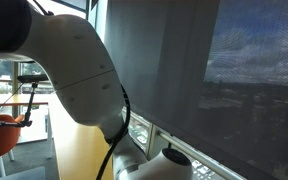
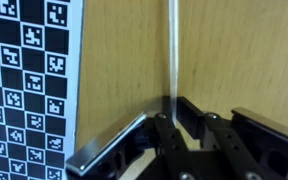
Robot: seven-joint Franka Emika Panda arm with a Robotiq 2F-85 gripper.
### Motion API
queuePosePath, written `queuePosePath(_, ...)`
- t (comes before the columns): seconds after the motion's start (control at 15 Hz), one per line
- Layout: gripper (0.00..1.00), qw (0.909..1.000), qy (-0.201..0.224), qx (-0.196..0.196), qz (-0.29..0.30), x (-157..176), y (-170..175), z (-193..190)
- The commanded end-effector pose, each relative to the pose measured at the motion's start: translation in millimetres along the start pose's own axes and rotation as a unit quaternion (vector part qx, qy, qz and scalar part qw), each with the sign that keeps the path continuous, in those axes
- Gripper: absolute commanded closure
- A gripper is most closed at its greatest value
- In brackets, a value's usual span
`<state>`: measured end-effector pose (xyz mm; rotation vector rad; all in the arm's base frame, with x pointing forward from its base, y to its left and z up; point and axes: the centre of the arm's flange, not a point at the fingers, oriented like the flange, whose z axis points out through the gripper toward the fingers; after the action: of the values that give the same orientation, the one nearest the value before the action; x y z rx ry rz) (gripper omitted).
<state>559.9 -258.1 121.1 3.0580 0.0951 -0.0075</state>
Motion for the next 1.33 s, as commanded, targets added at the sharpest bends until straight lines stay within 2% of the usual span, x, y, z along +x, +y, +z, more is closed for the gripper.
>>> queuePosePath(0.0,1.00,1.0000,0.001,0.002,0.006,6.3,0.4,13.2)
queuePosePath(0.33,1.00,0.9998,-0.013,-0.005,0.012,7.0,-3.1,5.2)
queuePosePath(0.87,1.00,0.9983,-0.052,-0.024,0.012,14.6,-28.0,-39.0)
queuePosePath(1.27,1.00,0.9990,-0.008,-0.043,0.006,19.7,-42.3,-96.0)
